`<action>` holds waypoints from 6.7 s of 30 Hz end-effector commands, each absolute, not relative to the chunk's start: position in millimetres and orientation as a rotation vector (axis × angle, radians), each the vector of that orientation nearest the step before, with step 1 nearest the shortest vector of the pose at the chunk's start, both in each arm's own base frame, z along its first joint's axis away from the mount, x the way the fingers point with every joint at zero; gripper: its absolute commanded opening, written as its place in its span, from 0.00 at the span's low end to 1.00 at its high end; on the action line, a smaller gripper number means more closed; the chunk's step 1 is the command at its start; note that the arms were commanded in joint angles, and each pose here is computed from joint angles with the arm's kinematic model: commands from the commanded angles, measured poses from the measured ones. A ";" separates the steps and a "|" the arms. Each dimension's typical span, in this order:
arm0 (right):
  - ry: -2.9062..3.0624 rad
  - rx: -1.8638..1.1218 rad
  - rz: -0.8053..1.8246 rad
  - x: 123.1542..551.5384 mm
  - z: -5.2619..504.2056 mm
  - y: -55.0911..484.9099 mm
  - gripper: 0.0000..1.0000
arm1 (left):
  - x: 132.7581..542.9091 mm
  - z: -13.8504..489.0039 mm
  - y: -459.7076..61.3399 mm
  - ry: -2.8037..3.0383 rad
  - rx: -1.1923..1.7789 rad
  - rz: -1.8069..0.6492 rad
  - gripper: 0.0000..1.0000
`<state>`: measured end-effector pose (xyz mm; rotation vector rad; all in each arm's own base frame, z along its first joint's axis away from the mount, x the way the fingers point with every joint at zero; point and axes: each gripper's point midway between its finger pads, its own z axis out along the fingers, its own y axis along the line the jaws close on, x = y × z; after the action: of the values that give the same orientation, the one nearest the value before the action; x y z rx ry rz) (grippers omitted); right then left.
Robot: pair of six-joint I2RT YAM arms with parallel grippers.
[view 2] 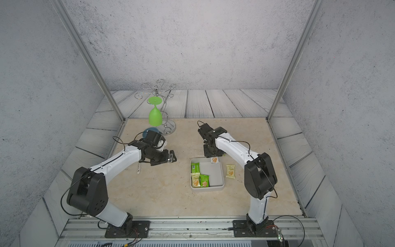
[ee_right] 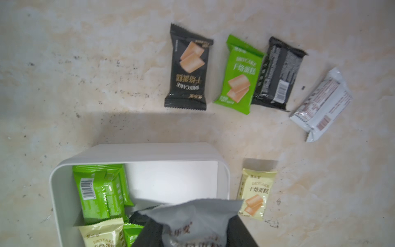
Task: Take the cookies out of the storage box
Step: Place the cookie at the center of the board, then pick up the cookie from the storage box, then place the cookie at the center of the board.
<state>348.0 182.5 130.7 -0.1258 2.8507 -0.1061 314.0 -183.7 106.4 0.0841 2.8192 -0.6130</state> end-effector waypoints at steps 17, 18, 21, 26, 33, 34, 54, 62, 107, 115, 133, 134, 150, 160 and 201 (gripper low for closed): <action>2.947 0.212 -0.304 327.3 74.8 42.7 0.41 | 314.7 116.9 -183.6 2.820 0.084 -0.598 0.98; 2.952 0.215 -0.304 324.9 71.5 42.2 0.41 | 315.1 117.4 -183.5 2.819 0.084 -0.598 0.98; 2.967 0.231 -0.312 317.4 60.1 38.1 0.41 | 315.7 117.8 -184.0 2.824 0.081 -0.600 0.98; 2.994 0.265 -0.302 312.2 41.3 31.9 0.41 | 316.9 120.1 -185.4 2.833 0.066 -0.602 0.98; 3.015 0.272 -0.246 313.1 27.7 32.0 0.42 | 318.6 124.4 -187.0 2.823 -0.025 -0.614 0.98; 3.020 0.276 -0.241 312.9 26.3 31.3 0.42 | 318.2 126.3 -187.9 2.819 -0.033 -0.617 0.99; 2.965 0.289 -0.121 312.5 70.5 28.4 0.58 | 296.1 150.5 -232.0 2.753 0.038 -0.516 0.98; 2.927 0.349 0.083 293.1 93.2 46.9 0.58 | 282.1 145.0 -280.3 2.759 0.085 -0.432 0.99; 2.872 0.351 0.239 241.9 77.1 53.8 0.57 | 221.9 45.2 -385.5 2.900 0.043 -0.044 0.74; 2.871 0.354 0.238 241.2 77.5 53.4 0.57 | 219.7 37.8 -384.5 2.916 0.058 -0.026 0.69; 2.860 0.350 0.235 241.6 79.2 52.7 0.57 | 217.1 51.2 -389.2 2.875 0.108 0.008 0.66; 2.860 0.351 0.235 241.6 79.2 52.7 0.57 | 216.3 49.3 -389.6 2.879 0.110 0.010 0.66; 2.861 0.353 0.232 241.9 78.7 52.5 0.57 | 211.5 32.9 -386.8 2.917 0.112 0.052 0.64; 2.863 0.352 0.236 241.9 78.1 53.0 0.57 | 212.0 36.8 -387.8 2.911 0.123 0.043 0.51; 2.866 0.384 0.320 247.6 90.9 63.9 0.57 | 334.6 118.0 -245.6 2.775 0.033 0.011 0.50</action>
<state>246.2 62.8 85.1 0.3508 2.8606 0.3072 325.4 -253.4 121.2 -0.0668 2.7725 0.0054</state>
